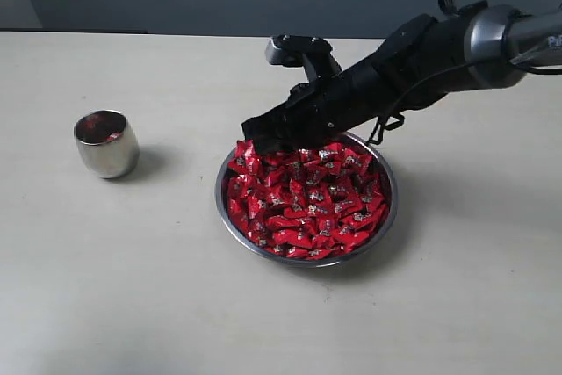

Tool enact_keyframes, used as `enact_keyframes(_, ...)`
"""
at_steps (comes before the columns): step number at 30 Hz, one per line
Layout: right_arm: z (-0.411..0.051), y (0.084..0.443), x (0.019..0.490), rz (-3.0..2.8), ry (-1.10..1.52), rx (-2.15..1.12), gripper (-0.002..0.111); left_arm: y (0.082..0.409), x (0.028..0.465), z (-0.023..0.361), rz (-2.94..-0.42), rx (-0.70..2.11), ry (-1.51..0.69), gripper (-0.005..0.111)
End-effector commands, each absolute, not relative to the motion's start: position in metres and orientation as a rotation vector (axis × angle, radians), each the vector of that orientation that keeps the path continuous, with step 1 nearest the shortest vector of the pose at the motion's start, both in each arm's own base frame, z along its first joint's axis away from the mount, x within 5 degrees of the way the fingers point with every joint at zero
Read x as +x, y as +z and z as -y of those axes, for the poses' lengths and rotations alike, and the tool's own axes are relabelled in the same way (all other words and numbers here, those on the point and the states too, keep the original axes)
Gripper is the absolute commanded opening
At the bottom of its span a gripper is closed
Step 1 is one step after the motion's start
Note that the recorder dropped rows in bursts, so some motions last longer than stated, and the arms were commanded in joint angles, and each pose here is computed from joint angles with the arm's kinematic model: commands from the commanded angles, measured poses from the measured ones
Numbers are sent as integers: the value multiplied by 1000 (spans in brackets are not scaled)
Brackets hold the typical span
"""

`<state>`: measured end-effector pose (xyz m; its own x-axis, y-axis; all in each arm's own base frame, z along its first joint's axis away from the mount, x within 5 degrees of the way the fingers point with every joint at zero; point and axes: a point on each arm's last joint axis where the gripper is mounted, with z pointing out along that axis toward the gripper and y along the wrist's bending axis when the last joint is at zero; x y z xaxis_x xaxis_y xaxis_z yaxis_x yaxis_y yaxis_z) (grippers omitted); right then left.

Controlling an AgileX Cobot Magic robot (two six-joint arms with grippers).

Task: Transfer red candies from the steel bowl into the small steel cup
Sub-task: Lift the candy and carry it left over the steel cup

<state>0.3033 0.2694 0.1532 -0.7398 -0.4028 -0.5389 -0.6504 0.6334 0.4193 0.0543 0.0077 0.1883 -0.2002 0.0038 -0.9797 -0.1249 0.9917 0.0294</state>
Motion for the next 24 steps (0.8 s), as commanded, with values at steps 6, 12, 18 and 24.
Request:
enact_keyframes(6,-325,170,340,-2357,1180,-899,-1,187,54,-8,-1767,-92,114,0)
enact_keyframes(12,-373,168,346,-2316,1155,-1063,-1,187,54,-8,-1767,-92,114,0)
enact_keyframes(18,-402,180,343,-2217,964,-1184,-1,187,54,-8,-1767,-92,114,0)
enact_keyframes(24,-422,192,336,-2073,825,-1261,-1,187,54,-8,-1767,-92,114,0)
